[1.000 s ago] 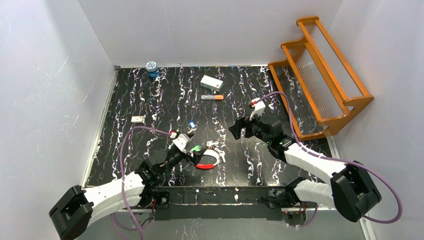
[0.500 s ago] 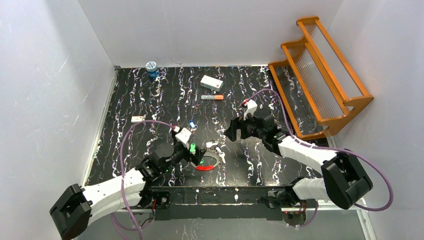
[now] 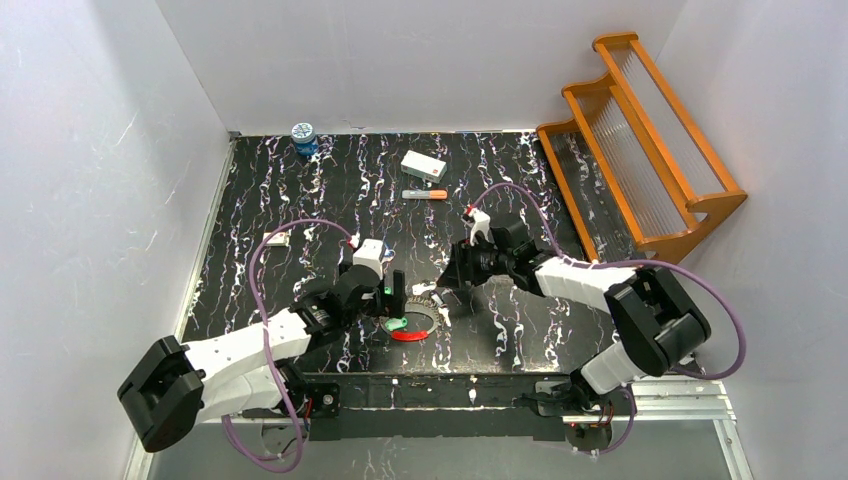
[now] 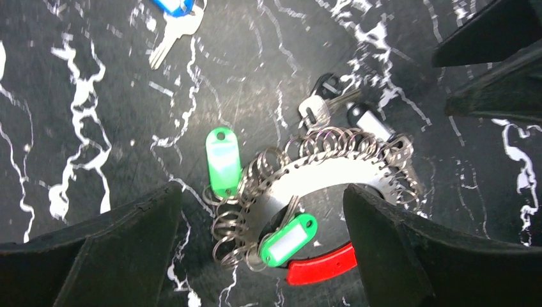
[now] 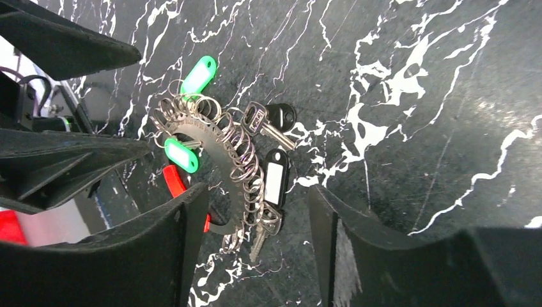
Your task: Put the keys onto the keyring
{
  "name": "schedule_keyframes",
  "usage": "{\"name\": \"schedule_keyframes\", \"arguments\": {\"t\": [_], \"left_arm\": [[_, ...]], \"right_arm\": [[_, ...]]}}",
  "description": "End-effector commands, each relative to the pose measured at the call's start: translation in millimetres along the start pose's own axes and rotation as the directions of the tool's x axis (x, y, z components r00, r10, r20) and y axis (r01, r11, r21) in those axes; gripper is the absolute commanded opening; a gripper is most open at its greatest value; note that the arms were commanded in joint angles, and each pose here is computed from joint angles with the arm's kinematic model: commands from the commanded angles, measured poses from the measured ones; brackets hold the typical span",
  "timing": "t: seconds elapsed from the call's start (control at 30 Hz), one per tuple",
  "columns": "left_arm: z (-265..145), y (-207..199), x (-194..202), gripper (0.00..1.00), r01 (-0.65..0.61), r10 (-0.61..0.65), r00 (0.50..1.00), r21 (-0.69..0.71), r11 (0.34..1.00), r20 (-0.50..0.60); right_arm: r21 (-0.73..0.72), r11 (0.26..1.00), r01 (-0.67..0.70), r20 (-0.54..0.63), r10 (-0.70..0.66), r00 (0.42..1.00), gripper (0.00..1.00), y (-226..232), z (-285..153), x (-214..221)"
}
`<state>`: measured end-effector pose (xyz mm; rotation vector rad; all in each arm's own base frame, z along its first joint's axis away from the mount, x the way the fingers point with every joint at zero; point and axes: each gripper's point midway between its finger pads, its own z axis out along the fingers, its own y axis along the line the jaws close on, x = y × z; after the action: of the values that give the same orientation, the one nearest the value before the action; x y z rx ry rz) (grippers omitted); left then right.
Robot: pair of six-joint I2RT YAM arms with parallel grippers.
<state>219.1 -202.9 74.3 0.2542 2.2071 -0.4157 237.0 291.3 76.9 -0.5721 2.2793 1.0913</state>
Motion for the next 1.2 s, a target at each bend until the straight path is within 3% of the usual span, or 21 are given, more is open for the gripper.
{"name": "schedule_keyframes", "arguments": {"t": [0.0, 0.23, 0.37, 0.5, 0.83, 1.03, 1.17], "left_arm": [[-6, 15, 11, 0.91, 0.083, -0.087, 0.995, -0.093, 0.992, -0.047], [-6, 21, 15, 0.71, 0.080, -0.083, 0.996, -0.102, 0.992, -0.023], [-6, 23, 23, 0.69, 0.088, -0.095, 0.994, -0.116, 0.989, -0.052], [-6, 30, 32, 0.59, 0.114, -0.129, 0.988, -0.163, 0.980, -0.083], [6, 21, 43, 0.44, 0.177, -0.191, 0.977, -0.137, 0.975, -0.094], [19, 16, 45, 0.29, 0.180, -0.193, 0.976, -0.129, 0.975, -0.096], [28, 17, 44, 0.25, 0.159, -0.176, 0.979, -0.148, 0.976, -0.105]], "right_arm": [[-0.076, 0.995, -0.067, -0.015, 0.067, 0.998, 0.64, 19, 5, -14], [-0.037, 0.982, -0.185, -0.101, 0.181, 0.978, 0.54, 20, 18, -3], [-0.005, 0.977, -0.215, -0.158, 0.211, 0.965, 0.51, 16, 28, 10], [0.016, 0.975, -0.221, -0.213, 0.220, 0.952, 0.49, 12, 34, 24], [-0.061, 0.963, -0.261, -0.274, 0.236, 0.932, 0.46, 23, 28, 44], [-0.110, 0.947, -0.303, -0.309, 0.257, 0.916, 0.33, 31, 25, 58], [-0.133, 0.939, -0.317, -0.344, 0.257, 0.903, 0.26, 37, 23, 68]]}}
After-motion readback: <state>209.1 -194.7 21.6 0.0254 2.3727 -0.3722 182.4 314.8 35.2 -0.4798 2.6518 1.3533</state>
